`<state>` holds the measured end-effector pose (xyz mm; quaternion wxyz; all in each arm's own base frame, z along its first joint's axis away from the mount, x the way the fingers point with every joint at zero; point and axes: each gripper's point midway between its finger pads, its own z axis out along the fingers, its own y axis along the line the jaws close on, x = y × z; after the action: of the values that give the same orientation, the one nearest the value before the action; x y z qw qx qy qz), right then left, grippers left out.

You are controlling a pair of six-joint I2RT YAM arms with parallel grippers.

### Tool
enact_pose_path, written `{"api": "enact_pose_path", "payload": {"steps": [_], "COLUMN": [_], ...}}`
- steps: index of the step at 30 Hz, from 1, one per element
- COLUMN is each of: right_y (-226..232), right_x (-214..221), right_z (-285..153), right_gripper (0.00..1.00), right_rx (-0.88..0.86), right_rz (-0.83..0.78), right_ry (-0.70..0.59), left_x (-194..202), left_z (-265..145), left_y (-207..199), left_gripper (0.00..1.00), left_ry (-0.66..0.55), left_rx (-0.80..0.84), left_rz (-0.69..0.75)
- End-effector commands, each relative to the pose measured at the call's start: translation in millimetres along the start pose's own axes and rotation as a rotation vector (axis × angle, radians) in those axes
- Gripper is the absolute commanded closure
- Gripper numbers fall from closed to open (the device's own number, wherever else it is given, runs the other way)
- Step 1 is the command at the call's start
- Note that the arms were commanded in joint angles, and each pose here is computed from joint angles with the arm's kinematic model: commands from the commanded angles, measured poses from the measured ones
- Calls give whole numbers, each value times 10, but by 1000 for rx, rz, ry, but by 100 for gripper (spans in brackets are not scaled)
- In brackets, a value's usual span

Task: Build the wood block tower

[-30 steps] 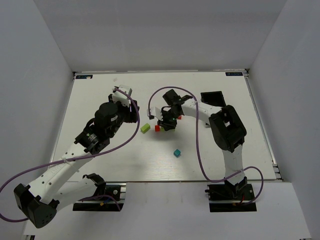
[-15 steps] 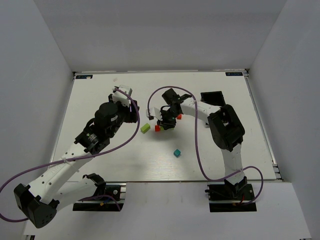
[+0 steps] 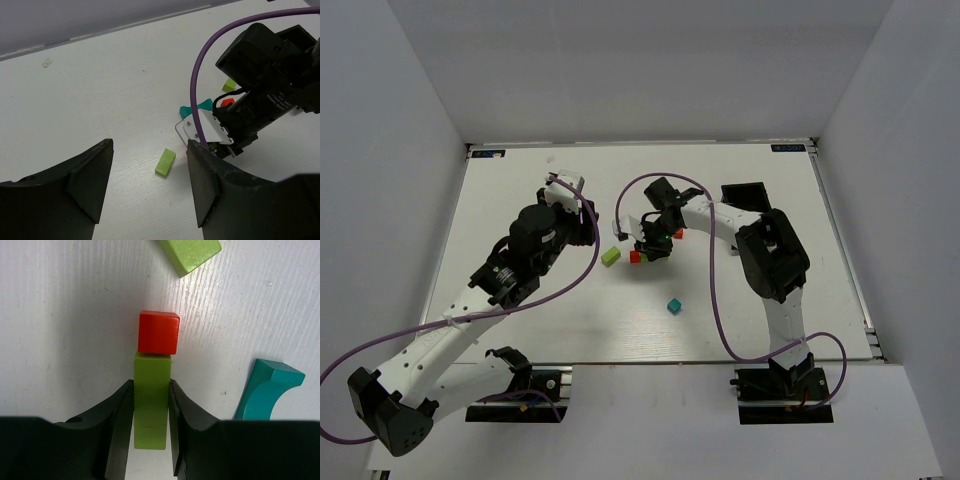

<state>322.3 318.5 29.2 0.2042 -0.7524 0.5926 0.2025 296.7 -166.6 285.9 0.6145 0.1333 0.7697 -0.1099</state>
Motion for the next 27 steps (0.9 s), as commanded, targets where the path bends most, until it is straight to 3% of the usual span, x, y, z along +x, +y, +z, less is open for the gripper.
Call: {"api": "enact_pose_path", "payload": {"steps": [1,27], "right_y": [71,52], "right_x": [-28,-64], "right_z": [63,97], "right_gripper": [84,80], "right_rx": [-38,-19], "right_rz": [3,9], "right_ry": [-5,-7], "left_x": [-4,-4], "left_z": [-10,-10], "left_y": [0,0], "left_gripper": [29,29], "left_ry": [-10,-10], "left_rx": [7,7], "left_rz": [-1,-1]}}
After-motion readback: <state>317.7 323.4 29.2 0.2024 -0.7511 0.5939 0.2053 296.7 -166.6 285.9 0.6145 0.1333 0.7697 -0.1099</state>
